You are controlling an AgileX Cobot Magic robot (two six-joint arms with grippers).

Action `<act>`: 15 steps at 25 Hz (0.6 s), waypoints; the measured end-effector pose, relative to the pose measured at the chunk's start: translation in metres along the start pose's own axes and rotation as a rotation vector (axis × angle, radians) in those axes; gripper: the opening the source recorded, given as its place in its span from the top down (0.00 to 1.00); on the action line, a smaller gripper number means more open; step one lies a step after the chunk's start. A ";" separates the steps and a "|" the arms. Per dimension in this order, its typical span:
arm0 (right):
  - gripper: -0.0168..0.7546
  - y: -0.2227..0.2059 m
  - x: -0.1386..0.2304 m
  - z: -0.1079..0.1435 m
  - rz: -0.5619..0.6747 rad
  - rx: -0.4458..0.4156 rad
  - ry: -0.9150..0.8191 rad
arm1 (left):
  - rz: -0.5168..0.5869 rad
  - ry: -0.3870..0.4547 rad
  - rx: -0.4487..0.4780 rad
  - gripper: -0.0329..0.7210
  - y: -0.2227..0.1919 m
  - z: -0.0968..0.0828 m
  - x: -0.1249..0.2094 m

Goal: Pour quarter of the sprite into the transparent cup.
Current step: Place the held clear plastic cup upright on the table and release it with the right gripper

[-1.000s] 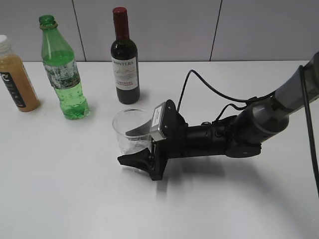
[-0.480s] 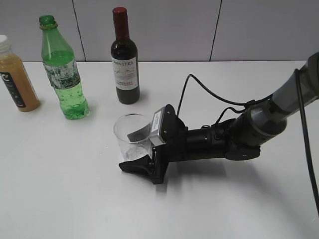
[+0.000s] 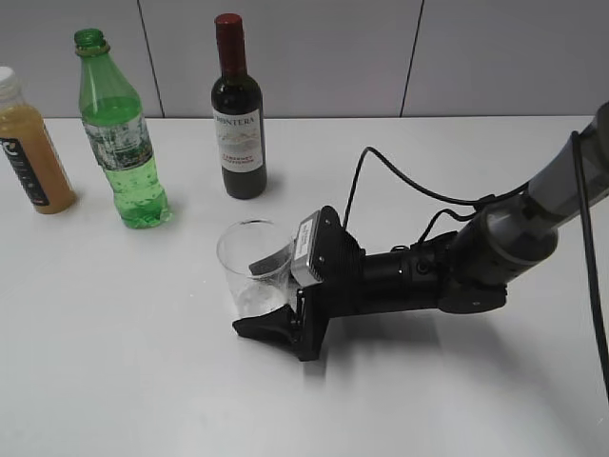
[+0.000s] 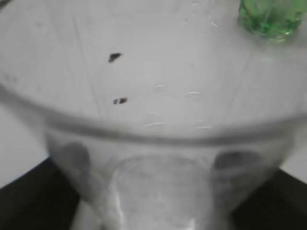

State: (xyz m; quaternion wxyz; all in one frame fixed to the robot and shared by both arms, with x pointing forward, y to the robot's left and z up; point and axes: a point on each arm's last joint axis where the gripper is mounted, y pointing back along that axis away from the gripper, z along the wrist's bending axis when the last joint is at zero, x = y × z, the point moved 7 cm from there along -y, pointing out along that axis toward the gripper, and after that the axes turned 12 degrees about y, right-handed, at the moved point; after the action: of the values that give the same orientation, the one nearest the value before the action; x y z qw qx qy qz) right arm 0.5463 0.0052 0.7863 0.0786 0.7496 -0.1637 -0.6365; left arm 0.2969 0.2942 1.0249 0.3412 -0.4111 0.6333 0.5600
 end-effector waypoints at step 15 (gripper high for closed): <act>0.14 0.061 0.007 -0.018 0.081 0.113 -0.036 | 0.000 0.000 0.000 0.17 0.000 0.000 0.000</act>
State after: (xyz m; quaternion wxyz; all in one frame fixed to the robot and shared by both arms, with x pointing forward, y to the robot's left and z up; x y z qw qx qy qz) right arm 0.5566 -0.0556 0.8026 0.0588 0.7341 -0.2308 -0.6359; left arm 0.2969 0.2942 1.0249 0.3412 -0.4111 0.6333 0.5600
